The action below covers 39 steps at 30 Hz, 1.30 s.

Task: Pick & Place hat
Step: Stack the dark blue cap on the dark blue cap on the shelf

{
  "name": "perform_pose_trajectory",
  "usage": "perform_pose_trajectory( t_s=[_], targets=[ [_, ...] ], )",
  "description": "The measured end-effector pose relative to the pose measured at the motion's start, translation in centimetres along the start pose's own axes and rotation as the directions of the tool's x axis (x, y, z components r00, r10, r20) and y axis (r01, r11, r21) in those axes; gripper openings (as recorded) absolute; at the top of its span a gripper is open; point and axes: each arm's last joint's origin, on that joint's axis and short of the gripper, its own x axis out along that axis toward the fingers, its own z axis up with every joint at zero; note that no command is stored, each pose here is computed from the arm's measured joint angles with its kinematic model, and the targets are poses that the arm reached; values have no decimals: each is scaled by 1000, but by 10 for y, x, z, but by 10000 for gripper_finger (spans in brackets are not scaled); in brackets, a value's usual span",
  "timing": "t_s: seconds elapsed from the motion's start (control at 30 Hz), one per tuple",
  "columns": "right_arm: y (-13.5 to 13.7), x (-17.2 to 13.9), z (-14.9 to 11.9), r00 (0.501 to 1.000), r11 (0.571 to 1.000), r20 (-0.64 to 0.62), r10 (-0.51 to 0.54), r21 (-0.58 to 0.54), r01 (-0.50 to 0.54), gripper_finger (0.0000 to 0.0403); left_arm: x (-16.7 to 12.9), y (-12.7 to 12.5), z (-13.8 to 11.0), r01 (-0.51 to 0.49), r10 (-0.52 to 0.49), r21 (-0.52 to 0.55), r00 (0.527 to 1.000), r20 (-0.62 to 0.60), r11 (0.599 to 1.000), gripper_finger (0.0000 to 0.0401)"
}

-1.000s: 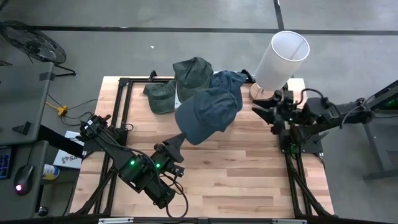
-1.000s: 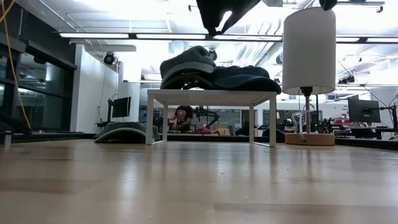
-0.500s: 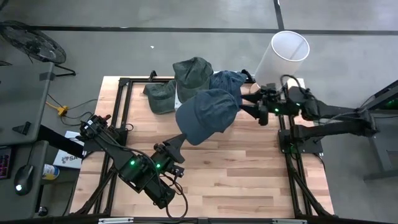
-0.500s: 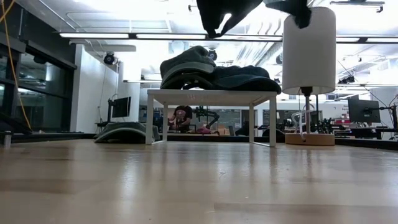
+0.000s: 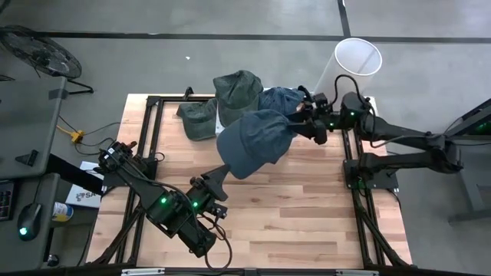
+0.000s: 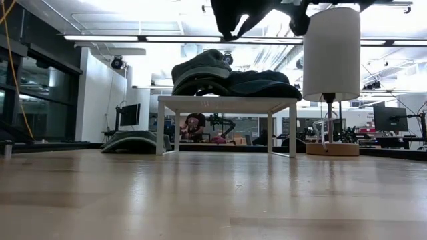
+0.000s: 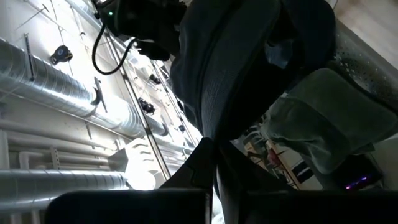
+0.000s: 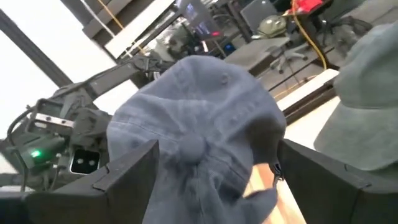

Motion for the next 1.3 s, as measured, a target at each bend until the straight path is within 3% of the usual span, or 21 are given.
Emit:
perform_pose_trajectory(
  t_s=[0.13,0.27,0.77,1.07,1.3],
  targets=[
    [1,3,2,999,999,2,53,-12,-53,311,0,1,1,-2,2,-18,1000,-1,1000,0],
    [1,3,1,999,999,-2,52,5,-52,273,0,1,1,-3,3,-18,1000,-2,1000,0],
    [1,2,2,999,999,25,25,36,-26,30,0,2,2,-3,3,-39,1000,-1,999,0],
    [3,1,4,998,999,39,40,27,-41,25,0,2,2,17,-15,-84,1000,21,996,17],
    [8,-5,7,997,998,61,49,23,-50,25,-1,9,8,114,-72,-298,987,146,948,79]
  ],
)
